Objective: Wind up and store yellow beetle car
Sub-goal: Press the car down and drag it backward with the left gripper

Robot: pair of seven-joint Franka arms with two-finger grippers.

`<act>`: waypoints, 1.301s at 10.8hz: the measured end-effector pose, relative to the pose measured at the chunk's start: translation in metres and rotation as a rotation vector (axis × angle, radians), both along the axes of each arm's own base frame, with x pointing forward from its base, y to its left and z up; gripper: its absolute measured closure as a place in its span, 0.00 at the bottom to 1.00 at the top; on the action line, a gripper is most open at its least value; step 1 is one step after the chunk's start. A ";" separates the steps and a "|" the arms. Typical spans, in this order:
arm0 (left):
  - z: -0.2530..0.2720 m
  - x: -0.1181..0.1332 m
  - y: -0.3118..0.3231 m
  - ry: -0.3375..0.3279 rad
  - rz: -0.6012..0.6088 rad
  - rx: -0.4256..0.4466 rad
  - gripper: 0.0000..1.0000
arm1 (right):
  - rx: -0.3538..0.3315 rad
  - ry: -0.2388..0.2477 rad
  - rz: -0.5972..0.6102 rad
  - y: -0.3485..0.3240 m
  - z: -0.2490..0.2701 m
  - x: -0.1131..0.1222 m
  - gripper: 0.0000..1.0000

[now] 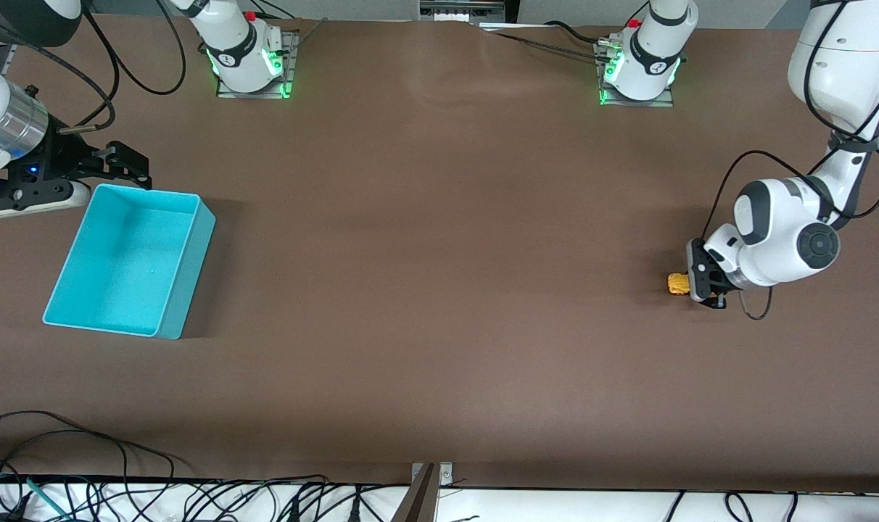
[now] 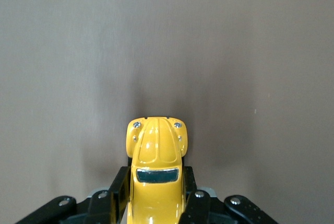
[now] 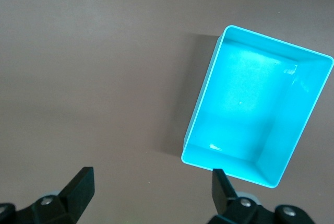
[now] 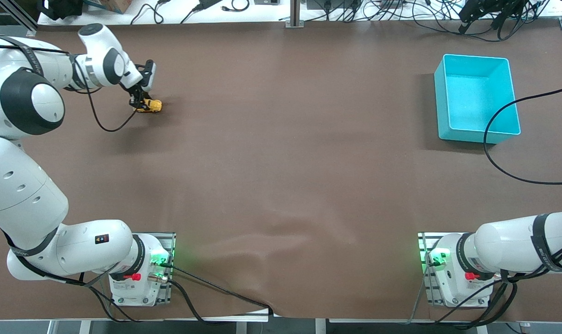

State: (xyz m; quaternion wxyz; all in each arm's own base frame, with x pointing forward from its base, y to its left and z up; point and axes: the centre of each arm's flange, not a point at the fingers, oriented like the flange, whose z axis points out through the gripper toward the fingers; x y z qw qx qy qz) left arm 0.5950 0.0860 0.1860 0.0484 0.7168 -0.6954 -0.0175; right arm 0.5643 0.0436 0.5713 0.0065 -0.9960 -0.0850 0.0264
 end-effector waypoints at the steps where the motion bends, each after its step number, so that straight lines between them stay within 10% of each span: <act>1: 0.000 0.000 0.012 -0.002 0.016 0.000 0.56 | 0.000 0.000 0.000 0.000 0.000 0.000 0.00; 14: 0.000 -0.003 0.072 -0.020 -0.007 -0.009 0.56 | 0.000 0.000 0.000 0.000 0.000 0.000 0.00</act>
